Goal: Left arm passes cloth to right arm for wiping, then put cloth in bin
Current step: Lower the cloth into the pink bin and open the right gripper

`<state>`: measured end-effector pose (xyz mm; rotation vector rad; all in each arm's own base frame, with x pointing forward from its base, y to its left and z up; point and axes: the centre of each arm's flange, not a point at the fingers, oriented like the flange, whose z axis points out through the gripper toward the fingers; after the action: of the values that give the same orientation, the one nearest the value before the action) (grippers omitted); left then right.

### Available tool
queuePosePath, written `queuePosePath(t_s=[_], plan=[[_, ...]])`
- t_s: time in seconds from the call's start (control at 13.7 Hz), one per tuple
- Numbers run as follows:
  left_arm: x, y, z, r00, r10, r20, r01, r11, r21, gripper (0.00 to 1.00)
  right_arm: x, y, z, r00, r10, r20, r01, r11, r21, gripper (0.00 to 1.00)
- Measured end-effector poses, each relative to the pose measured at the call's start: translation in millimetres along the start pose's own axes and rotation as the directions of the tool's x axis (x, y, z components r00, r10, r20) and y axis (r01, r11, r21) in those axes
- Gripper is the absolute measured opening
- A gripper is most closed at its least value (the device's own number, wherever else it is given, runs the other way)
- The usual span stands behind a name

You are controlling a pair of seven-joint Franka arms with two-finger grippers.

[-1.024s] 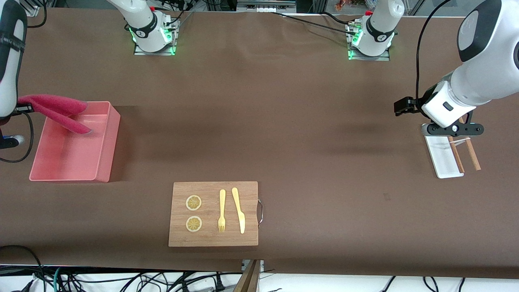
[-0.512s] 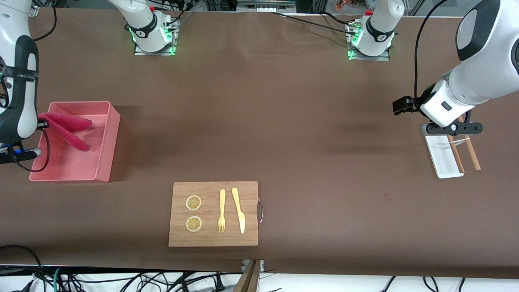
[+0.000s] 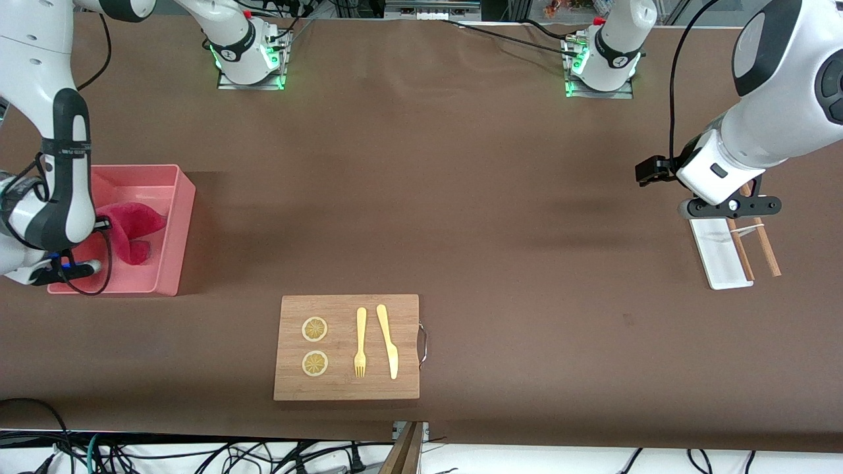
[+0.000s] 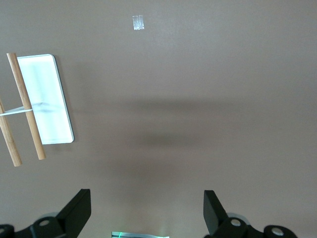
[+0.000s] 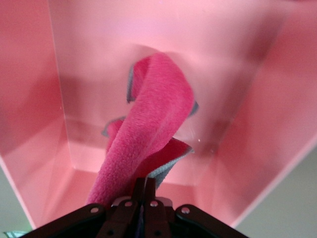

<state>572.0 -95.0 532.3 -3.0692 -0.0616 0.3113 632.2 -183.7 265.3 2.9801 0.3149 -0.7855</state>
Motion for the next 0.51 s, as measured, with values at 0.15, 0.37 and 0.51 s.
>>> queuePosePath(t_s=[0.15,0.37,0.51], plan=[[-1.5,5.3,-0.3,1.000,-0.002,0.002,0.002,1.000,0.002,1.00,5.9,-3.7,8.6,1.000,-0.004,-0.004,0.004,1.000,0.016,0.02],[-2.7,8.9,-0.2,1.000,-0.005,0.004,0.005,1.000,0.004,1.00,7.0,-3.9,9.5,1.000,-0.003,-0.006,0.003,1.000,0.017,0.26],[-2.9,9.8,-0.5,1.000,-0.004,0.004,0.004,1.000,0.004,1.00,4.9,-1.6,3.8,1.000,0.001,-0.016,-0.001,1.000,0.014,0.46]])
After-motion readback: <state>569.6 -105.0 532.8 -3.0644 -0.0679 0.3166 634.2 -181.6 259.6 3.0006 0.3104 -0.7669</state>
